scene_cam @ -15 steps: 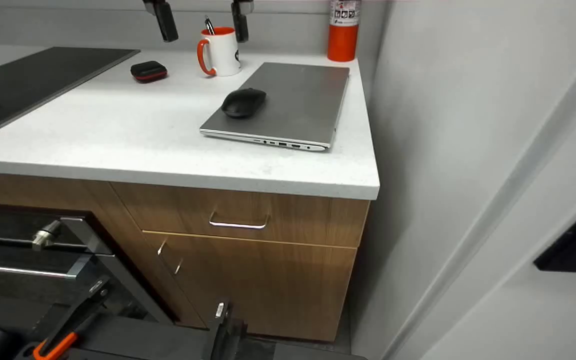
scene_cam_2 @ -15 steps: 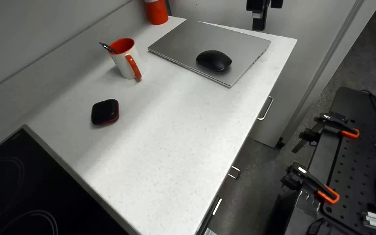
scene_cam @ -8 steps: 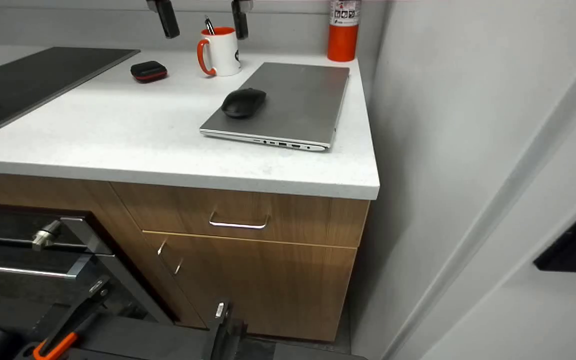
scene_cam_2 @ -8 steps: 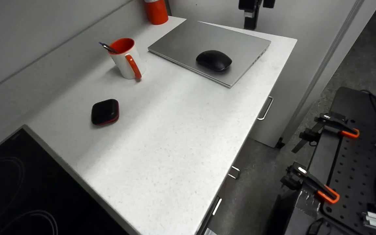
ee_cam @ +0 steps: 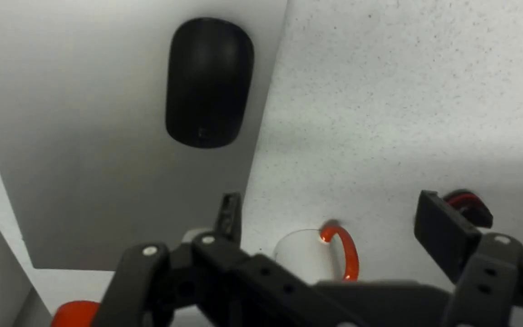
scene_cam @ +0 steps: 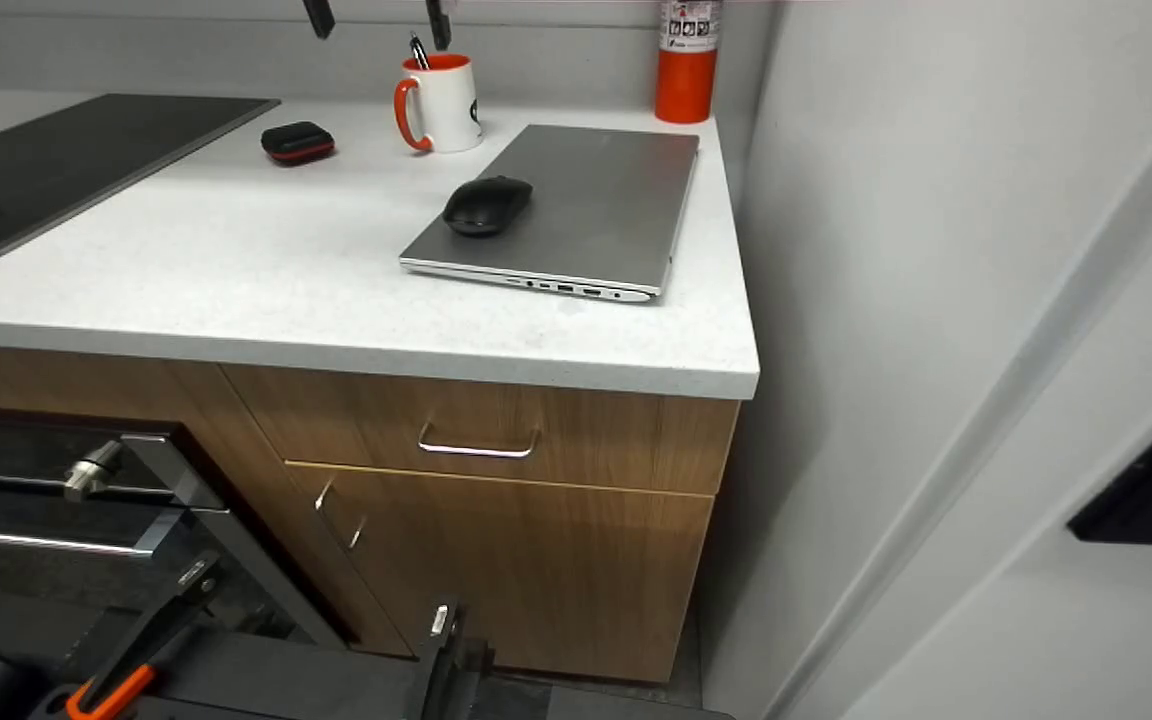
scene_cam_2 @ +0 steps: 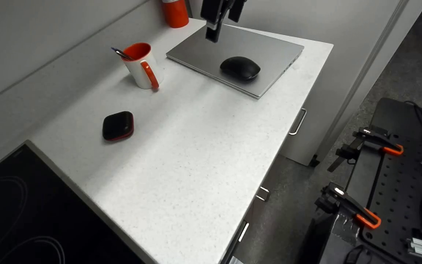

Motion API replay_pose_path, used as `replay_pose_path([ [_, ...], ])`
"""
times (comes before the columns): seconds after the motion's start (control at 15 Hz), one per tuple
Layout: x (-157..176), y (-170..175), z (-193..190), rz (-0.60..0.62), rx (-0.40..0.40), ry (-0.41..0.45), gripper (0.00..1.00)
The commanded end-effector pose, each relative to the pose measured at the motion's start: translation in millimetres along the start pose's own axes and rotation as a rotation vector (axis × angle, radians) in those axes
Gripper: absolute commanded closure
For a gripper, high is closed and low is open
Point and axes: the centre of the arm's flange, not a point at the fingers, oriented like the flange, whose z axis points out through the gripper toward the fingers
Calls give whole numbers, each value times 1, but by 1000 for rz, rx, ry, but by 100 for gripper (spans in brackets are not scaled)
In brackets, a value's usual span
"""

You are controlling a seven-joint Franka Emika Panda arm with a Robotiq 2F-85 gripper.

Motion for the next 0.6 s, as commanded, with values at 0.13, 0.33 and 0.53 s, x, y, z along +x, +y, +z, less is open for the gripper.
replay_pose_path([
  [0.13,10,-11,10,-33,38,2,0],
  [0.33,13,-11,10,-36,37,3,0],
  [0.53,25,-12,18,-25,23,50,0],
])
